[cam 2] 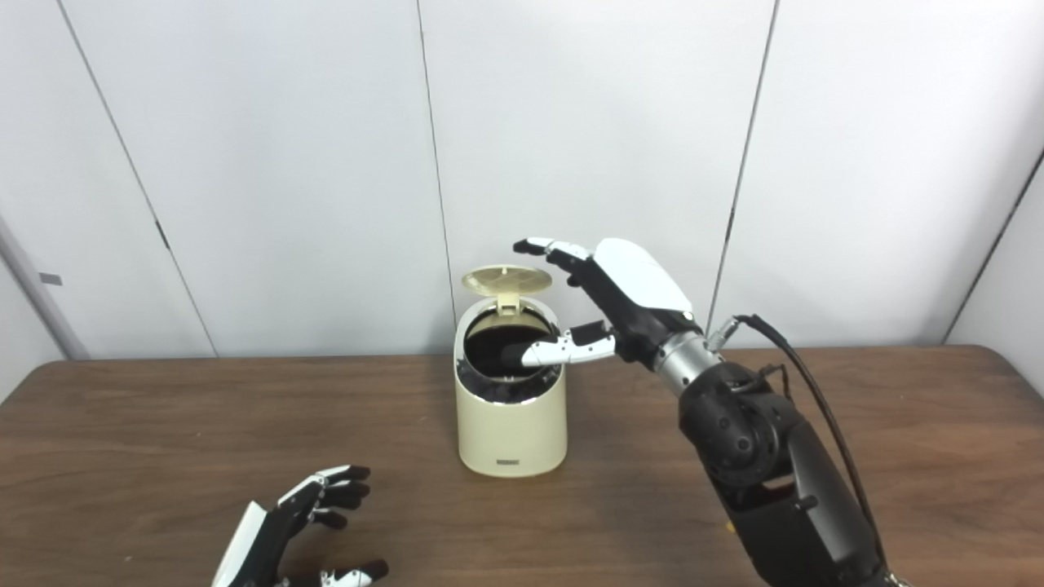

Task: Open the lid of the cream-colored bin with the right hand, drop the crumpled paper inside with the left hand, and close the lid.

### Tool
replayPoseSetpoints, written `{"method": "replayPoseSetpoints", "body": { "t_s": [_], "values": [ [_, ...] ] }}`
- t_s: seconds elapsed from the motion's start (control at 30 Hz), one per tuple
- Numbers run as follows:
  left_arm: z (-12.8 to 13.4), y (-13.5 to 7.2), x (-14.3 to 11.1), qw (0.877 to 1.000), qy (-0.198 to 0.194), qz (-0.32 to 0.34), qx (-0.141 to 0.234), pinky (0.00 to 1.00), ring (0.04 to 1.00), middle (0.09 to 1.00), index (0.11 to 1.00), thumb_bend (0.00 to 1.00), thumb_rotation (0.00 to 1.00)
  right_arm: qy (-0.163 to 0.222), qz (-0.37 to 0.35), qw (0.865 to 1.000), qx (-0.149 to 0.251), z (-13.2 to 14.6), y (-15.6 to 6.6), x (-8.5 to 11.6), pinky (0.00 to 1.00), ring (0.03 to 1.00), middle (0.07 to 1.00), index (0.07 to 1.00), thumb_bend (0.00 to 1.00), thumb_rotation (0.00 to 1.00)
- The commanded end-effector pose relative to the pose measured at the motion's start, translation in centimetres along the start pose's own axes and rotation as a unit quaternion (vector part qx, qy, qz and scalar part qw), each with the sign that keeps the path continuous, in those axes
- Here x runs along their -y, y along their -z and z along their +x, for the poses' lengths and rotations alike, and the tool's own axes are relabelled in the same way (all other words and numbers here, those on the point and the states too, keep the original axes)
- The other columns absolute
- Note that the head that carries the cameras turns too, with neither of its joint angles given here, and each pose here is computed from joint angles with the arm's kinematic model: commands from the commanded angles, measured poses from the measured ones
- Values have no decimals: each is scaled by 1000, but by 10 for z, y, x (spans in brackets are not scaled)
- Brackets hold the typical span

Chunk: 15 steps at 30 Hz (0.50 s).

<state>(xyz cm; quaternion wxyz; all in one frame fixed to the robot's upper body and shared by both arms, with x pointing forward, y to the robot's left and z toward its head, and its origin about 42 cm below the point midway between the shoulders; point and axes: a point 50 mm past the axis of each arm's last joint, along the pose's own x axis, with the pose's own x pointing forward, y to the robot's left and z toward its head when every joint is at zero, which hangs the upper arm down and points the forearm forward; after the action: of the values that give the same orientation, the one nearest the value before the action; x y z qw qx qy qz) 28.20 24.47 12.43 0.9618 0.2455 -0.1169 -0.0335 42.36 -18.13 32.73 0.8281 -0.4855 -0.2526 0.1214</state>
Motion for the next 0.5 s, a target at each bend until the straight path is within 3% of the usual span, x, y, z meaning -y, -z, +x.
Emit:
{"method": "replayPoseSetpoints", "body": {
  "t_s": [0.0, 0.23, 0.47],
  "values": [
    [8, -8, -3, 1000, -1, 0, 22, 641, 703, 723, 772, 751, 0, 28, -30, 998, 39, 14, -14, 26, 704, 852, 861, 841, 680, 544],
    [9, -10, -2, 1000, -1, -1, 22, 633, 702, 723, 771, 748, 7, 14, -40, 998, 49, 18, -20, 26, 747, 898, 858, 834, 679, 520],
    [9, -11, -1, 1000, -1, -5, 20, 605, 694, 721, 772, 752, 0, 7, -56, 996, 63, 14, -24, 27, 726, 909, 838, 813, 689, 543]
  ]
}}
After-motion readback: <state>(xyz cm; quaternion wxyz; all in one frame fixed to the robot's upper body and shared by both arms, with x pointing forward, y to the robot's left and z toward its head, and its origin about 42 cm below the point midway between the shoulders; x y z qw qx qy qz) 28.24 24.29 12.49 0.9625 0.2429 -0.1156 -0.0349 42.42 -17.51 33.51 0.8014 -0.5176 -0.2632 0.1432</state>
